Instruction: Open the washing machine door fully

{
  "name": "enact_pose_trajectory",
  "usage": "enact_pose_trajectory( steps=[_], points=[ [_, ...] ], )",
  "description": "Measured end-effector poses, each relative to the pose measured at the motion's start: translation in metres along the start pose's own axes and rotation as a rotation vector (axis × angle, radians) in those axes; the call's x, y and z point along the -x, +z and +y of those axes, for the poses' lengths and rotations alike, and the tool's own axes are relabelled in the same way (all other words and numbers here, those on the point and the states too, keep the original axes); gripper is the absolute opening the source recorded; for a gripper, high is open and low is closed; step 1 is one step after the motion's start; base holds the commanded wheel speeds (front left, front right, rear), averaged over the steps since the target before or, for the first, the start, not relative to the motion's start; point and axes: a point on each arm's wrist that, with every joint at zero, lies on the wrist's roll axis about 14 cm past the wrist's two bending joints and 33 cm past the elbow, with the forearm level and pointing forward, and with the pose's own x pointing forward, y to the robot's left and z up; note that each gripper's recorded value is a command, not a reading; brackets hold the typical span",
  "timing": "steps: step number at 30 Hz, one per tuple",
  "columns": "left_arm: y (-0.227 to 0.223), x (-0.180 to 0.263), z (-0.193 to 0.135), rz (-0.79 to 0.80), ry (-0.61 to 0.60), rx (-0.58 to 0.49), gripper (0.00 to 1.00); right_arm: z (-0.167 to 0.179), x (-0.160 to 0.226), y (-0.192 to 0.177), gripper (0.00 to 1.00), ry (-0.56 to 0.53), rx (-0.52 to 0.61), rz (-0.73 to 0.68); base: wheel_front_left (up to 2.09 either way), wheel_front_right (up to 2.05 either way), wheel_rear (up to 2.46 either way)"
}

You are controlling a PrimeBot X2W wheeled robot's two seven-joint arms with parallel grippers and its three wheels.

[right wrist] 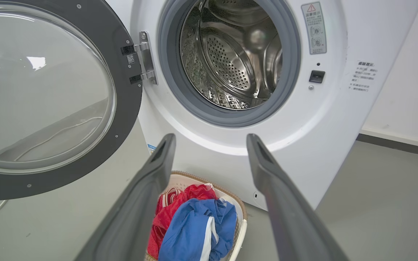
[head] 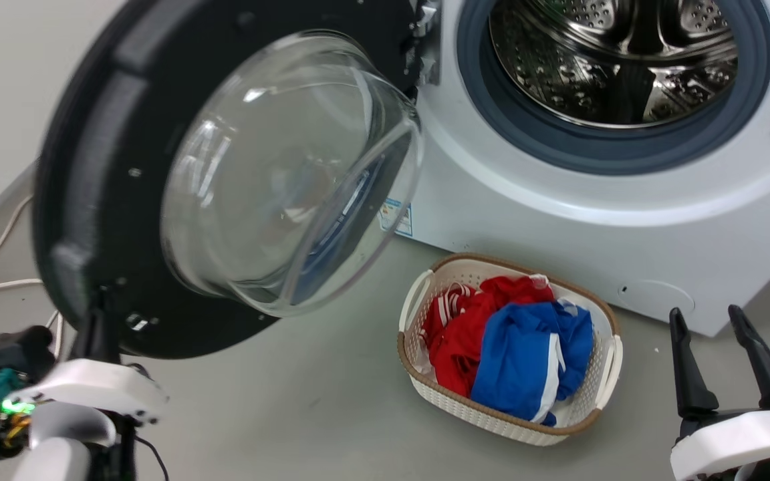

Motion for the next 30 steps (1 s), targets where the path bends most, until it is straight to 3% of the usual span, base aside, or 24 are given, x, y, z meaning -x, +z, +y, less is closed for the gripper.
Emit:
enact_pose_trajectory(
  steps=[17,23,30],
  points=[
    [-0.002,-0.056,0.055,0.012,0.150,0.008,0.00,-0.031,-0.002,-0.017,1.00,-0.077,-0.005,0.040,0.00,0.00,0.00],
    [0.001,-0.051,0.048,-0.021,0.127,-0.005,0.00,-0.032,0.002,-0.010,1.00,-0.086,-0.002,0.020,0.00,0.00,0.00],
    [-0.004,-0.011,0.029,-0.054,0.077,-0.017,0.00,-0.027,0.019,0.001,1.00,-0.089,0.003,-0.011,0.00,0.00,0.00]
  ],
)
